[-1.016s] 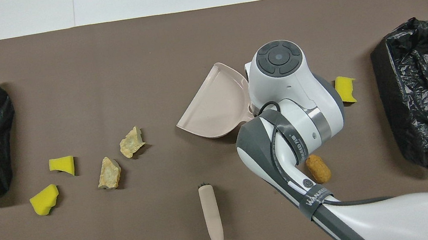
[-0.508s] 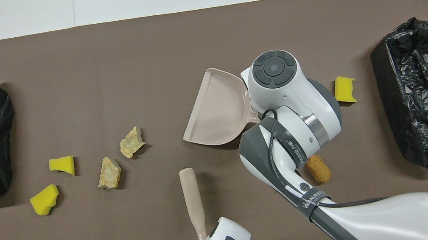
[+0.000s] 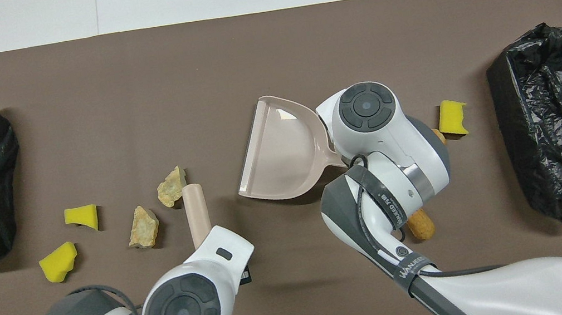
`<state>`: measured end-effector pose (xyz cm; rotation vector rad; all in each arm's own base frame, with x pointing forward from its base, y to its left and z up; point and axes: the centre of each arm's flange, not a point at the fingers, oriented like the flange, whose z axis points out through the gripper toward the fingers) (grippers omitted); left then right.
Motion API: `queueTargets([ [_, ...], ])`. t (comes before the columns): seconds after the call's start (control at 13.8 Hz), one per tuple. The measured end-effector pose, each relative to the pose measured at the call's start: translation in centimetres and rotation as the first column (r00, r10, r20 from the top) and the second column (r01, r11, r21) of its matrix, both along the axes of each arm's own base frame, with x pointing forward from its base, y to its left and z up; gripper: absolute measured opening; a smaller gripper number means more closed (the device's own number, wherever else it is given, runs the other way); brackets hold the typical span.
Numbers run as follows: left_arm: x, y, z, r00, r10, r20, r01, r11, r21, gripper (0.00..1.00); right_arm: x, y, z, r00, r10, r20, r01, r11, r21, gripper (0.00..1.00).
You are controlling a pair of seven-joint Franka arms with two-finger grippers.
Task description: Sweep and dump trash in bin
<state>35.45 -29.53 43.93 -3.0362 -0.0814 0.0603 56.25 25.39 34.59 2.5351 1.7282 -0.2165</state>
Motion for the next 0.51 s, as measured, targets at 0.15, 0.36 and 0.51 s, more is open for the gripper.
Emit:
queueTargets([
  [0.15,1.3,1.8,0.0,1.000,0.003,-0.010,-0.003,1.000,-0.004,0.26,0.0,0.0,0.0,1.000,0.000,-0.001,0.000,1.000,0.000,0.33],
  [0.36,3.2,4.4,0.0,1.000,0.010,-0.016,-0.010,1.000,-0.008,0.26,-0.1,-0.1,-0.2,1.000,0.000,-0.005,0.000,1.000,-0.002,0.35],
  [0.51,5.0,7.2,0.2,1.000,0.011,-0.020,-0.012,1.000,-0.013,0.26,-0.1,-0.1,-0.2,1.000,0.000,-0.005,0.000,1.000,-0.002,0.32],
])
